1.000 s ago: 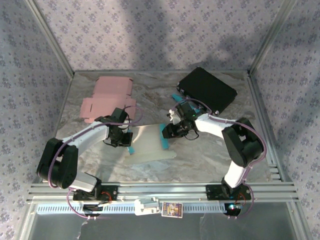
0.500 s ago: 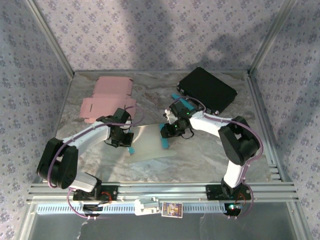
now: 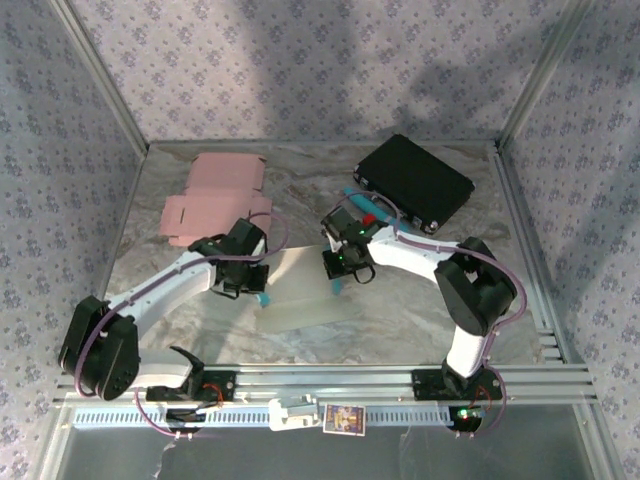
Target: Fold the paper box
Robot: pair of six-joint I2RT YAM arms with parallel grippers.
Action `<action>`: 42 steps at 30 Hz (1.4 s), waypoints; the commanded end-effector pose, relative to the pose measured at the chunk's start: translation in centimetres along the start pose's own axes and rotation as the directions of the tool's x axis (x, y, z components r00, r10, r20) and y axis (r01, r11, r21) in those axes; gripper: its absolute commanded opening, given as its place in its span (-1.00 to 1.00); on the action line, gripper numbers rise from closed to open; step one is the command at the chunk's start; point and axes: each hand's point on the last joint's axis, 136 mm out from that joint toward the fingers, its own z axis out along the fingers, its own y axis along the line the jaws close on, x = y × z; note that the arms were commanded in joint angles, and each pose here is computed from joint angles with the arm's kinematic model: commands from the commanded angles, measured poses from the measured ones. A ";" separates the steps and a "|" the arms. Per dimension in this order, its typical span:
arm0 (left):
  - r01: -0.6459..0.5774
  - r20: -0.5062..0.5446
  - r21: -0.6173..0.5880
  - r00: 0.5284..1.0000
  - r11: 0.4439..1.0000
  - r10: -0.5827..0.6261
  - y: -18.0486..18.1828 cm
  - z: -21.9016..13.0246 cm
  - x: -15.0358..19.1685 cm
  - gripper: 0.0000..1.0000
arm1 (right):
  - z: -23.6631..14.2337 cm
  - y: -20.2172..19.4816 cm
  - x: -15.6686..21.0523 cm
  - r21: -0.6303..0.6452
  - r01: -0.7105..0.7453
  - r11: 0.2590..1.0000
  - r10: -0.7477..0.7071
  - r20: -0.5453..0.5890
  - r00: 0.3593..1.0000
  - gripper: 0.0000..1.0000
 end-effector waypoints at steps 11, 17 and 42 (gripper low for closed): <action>0.036 0.074 0.004 0.997 0.999 -0.036 -1.2 -0.2 -1.0 -1.00 | -2.4 -4.6 1.1 0.442 -0.027 0.896 0.049 -0.038 0.998 -1.00; 0.055 0.073 0.023 0.996 0.998 -0.056 -1.5 0.3 -1.0 -1.00 | -2.4 -3.5 1.7 0.423 -0.025 0.906 0.051 -0.050 0.997 -1.00; 0.017 0.013 0.002 1.000 1.000 -0.017 -1.4 2.0 -0.3 -1.00 | 0.5 -2.9 -0.7 0.191 -0.078 0.978 0.086 -0.037 0.996 -0.45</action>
